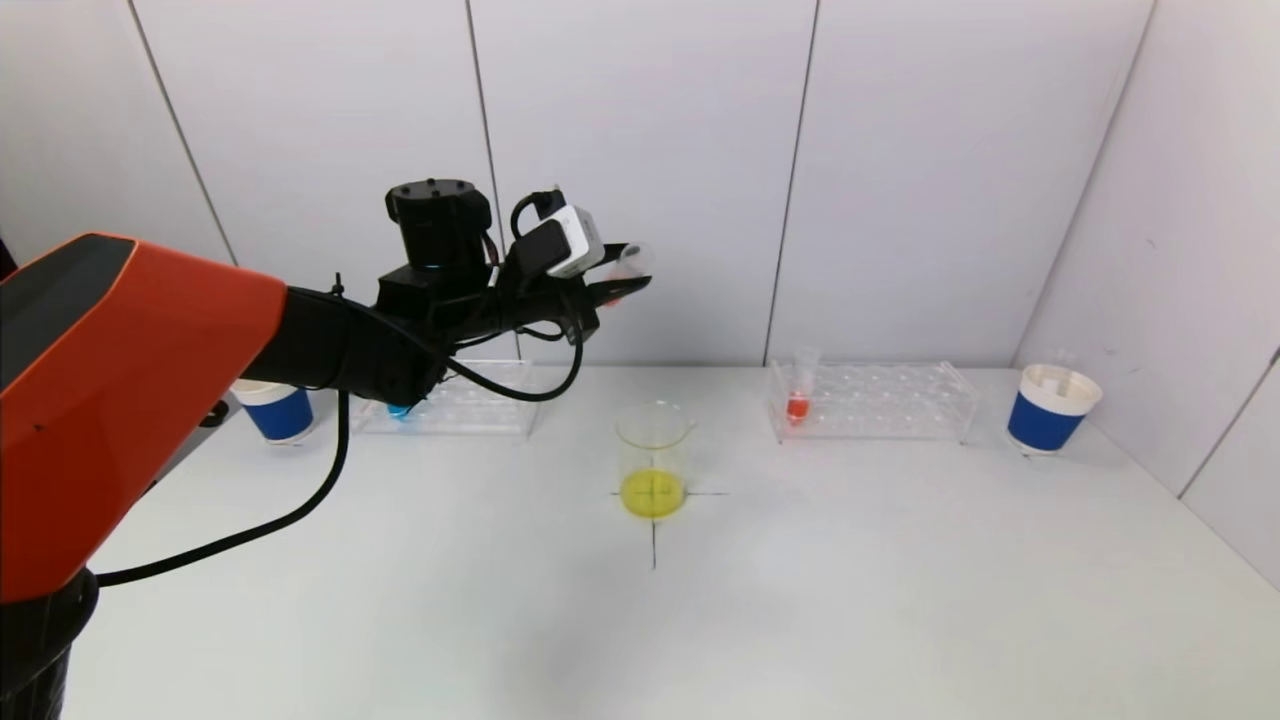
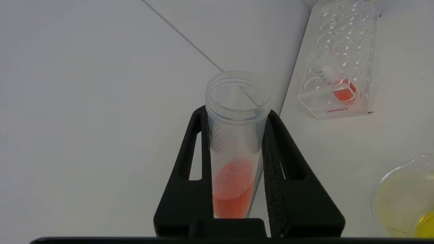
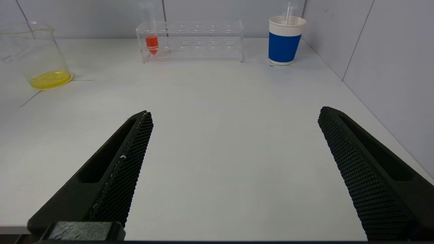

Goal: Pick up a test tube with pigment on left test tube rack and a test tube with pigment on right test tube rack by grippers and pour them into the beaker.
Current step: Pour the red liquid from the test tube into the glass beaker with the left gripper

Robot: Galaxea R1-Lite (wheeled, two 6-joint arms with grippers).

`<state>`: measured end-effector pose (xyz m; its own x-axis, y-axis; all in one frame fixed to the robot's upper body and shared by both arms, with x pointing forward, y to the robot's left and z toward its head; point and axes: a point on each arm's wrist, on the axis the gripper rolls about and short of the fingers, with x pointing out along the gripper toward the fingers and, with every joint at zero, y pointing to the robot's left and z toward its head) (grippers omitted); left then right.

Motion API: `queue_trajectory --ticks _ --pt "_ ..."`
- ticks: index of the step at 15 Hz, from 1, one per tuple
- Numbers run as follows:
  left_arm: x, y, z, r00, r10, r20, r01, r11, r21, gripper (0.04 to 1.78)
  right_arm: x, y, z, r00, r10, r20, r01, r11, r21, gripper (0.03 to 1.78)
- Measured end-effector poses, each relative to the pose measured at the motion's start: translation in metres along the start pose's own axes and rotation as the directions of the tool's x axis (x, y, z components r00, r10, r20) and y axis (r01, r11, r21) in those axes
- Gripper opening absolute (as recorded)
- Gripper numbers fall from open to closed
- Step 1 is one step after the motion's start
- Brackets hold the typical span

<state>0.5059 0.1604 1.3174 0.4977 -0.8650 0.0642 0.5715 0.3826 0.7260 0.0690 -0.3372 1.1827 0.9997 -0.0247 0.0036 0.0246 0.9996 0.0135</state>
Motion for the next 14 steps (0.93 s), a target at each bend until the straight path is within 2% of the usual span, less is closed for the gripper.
queue_trajectory --ticks 6,10,14 --pt "-0.003 -0.002 -0.015 0.999 0.036 0.032 -0.038 0.998 0.055 0.44 0.0 0.0 0.0 1.0 0.0 0.0 0.0 1.0 0.0 1.77" --pt "-0.004 -0.003 -0.022 0.997 0.03 0.068 -0.037 0.995 0.094 0.44 0.0 0.0 0.0 1.0 0.0 0.0 0.0 1.0 0.0 1.77" --pt "-0.007 -0.007 -0.031 0.998 0.005 0.068 -0.015 0.988 0.151 0.44 0.0 0.0 0.0 1.0 0.0 0.0 0.0 1.0 0.0 1.77"
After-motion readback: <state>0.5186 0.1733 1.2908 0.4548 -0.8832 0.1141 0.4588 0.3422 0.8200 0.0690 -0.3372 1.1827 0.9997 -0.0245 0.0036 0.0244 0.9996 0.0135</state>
